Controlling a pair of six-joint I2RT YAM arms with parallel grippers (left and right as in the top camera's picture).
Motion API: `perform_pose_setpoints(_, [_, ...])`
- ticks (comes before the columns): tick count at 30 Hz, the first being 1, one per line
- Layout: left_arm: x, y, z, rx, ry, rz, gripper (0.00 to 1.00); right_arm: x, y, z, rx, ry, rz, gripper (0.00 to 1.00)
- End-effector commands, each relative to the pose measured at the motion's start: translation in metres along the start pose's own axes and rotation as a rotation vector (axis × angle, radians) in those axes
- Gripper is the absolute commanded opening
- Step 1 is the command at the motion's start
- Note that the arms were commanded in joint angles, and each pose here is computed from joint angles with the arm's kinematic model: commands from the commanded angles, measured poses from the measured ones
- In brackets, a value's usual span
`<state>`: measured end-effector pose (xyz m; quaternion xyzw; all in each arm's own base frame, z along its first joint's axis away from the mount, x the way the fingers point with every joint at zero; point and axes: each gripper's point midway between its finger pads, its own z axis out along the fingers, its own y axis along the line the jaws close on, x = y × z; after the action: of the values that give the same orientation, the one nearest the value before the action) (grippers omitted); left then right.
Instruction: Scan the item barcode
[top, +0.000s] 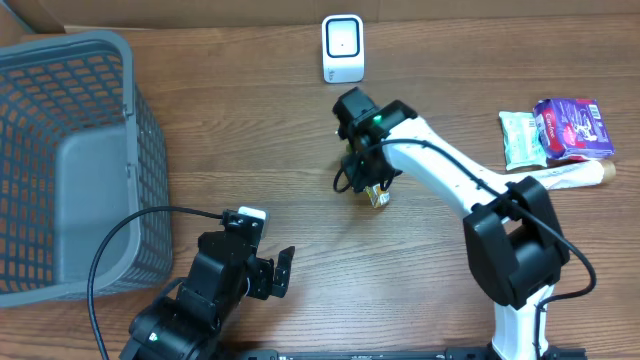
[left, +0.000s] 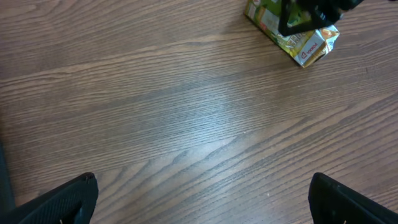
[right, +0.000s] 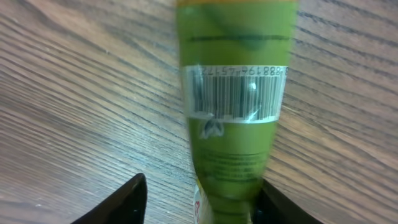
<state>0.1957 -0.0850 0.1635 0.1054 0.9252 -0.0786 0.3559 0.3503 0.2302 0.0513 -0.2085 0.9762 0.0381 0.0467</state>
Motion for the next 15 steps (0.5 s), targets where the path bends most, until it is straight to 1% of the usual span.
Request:
perform_pose_setpoints(1, [0.001, 0.001, 0.001, -0.008, 0.002, 0.022, 1.00, -0.014, 0.004, -0.027, -0.153, -0.054, 0.055, 0.47])
perform_pose_setpoints(3, [0.001, 0.001, 0.001, -0.008, 0.002, 0.022, 1.00, -0.013, 0.007, -0.033, -0.221, -0.053, 0.071, 0.43])
perform_pose_setpoints(6, [0.001, 0.001, 0.001, -0.008, 0.002, 0.022, 1.00, -0.011, 0.012, -0.042, -0.274, -0.054, 0.075, 0.42])
perform_pose_setpoints(15, [0.001, 0.001, 0.001, -0.008, 0.002, 0.022, 1.00, 0.000, 0.043, -0.042, -0.287, -0.024, 0.006, 0.42])
